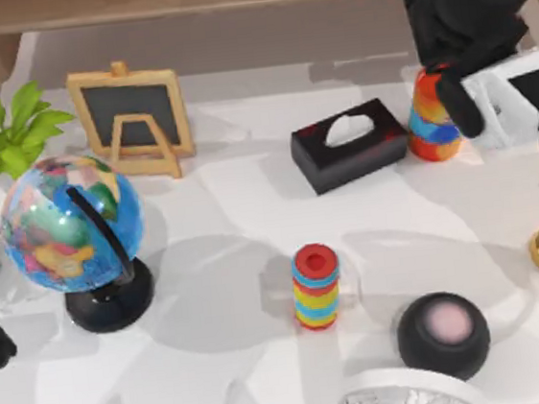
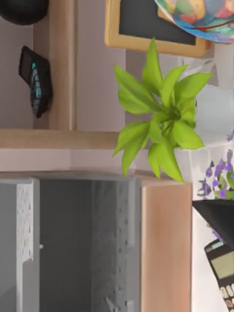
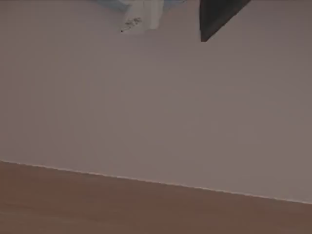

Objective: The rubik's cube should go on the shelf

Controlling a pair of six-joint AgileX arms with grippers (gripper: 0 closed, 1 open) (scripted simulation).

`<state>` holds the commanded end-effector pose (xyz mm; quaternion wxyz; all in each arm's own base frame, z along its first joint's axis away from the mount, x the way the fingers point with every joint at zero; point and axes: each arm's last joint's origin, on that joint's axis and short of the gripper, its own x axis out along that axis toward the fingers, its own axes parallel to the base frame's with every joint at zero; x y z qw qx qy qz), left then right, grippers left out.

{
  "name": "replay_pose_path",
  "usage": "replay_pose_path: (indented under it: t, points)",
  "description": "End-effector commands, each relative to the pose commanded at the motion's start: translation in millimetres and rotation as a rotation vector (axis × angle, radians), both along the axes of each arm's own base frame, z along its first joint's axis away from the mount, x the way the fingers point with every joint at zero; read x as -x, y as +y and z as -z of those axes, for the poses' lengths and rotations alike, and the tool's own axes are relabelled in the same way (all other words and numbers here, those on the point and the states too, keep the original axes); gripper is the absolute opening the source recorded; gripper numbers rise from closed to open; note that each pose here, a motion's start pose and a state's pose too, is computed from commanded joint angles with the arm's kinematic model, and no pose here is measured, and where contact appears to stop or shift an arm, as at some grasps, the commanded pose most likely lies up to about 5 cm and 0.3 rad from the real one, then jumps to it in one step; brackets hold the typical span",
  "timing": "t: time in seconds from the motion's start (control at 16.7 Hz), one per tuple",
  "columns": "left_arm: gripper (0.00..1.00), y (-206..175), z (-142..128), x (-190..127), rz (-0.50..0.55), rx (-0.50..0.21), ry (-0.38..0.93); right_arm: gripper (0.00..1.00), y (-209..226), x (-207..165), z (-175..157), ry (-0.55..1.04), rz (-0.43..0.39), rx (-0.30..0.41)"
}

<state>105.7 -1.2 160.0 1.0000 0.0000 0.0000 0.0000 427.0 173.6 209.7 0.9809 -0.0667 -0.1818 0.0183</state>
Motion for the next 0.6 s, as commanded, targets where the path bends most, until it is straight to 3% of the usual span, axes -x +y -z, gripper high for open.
replay_pose_path:
  t: [0.24, 0.42, 0.6]
  points:
    - [1.0, 0, 0, 0, 0.0, 0.0, 0.0, 1.0, -89, 25, -41, -0.189, 0.108, 0.243]
    - [1.0, 0, 0, 0, 0.0, 0.0, 0.0, 1.0, -179, 53, -44, -0.256, 0.3, 0.518]
    - [1.0, 0, 0, 0, 0.0, 0.0, 0.0, 1.0, -265, 96, -26, -0.203, 0.504, 0.825]
